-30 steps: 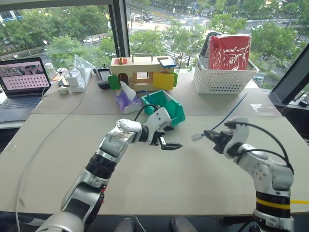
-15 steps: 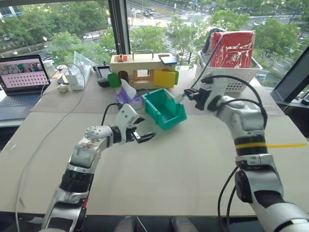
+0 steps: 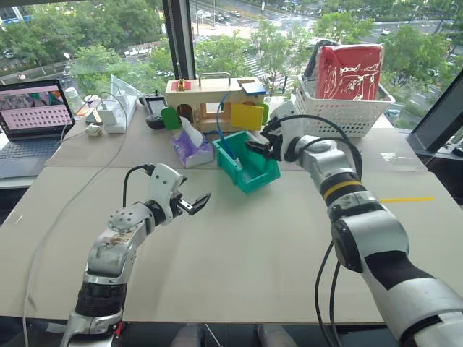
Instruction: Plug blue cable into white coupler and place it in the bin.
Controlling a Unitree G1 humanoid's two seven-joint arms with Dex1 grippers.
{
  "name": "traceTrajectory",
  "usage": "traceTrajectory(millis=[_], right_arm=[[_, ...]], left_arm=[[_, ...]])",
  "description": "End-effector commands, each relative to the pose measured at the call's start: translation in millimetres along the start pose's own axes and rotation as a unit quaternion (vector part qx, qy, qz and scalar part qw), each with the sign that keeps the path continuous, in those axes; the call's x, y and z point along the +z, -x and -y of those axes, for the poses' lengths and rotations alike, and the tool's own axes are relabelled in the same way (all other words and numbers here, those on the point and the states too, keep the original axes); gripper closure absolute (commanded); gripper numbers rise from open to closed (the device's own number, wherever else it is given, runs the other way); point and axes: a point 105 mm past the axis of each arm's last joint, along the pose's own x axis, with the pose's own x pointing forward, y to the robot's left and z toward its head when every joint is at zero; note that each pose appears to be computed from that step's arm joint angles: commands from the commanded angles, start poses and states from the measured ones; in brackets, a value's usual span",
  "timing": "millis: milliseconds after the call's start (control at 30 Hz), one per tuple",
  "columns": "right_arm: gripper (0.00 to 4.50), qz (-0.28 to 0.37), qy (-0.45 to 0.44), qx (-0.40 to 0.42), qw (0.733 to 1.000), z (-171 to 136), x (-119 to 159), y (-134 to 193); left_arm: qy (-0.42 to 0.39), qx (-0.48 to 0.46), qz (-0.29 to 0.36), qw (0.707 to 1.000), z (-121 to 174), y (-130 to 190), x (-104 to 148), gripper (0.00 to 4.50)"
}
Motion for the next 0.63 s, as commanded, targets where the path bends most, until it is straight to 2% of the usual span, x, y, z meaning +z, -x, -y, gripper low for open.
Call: traceTrajectory(millis=[33, 133, 200, 267, 333, 400, 500, 533, 633], right_arm=[[0.03, 0.077, -0.011, -0.001, 0.997, 16, 40, 18], [0.03, 0.113, -0.040, 0.023, 0.993, 21, 44, 43], [0.03, 0.122, -0.040, 0.045, 0.991, 19, 33, 70], [0.03, 0.122, -0.014, 0.058, 0.991, 9, 9, 106], [0.03, 0.071, 0.022, 0.035, 0.997, -2, -35, 140], [0.03, 0.033, 0.008, 0.012, 0.999, -12, -71, 163], [0.03, 0.035, 0.008, -0.064, 0.997, -14, -102, 174], [0.03, 0.035, -0.006, -0.084, 0.996, -18, -113, 177], [0.03, 0.027, -0.016, -0.110, 0.993, -30, -131, 179]], left_arm=[[-0.026, 0.043, 0.047, 0.998, -11, 1, 17, 0.00], [-0.006, 0.064, 0.083, 0.994, -19, 7, 23, 0.00], [-0.001, 0.080, 0.095, 0.992, -28, 13, 23, 0.00], [-0.006, 0.088, 0.093, 0.992, -34, 21, 16, 0.00], [-0.002, 0.091, 0.089, 0.992, -38, 25, 7, 0.00], [0.015, 0.096, 0.091, 0.991, -41, 25, 0, 0.00], [0.001, 0.104, 0.078, 0.992, -43, 19, -10, 0.00], [-0.032, 0.101, 0.062, 0.992, -41, 15, -16, 0.00], [-0.053, 0.088, 0.032, 0.994, -37, 7, -29, 0.00]])
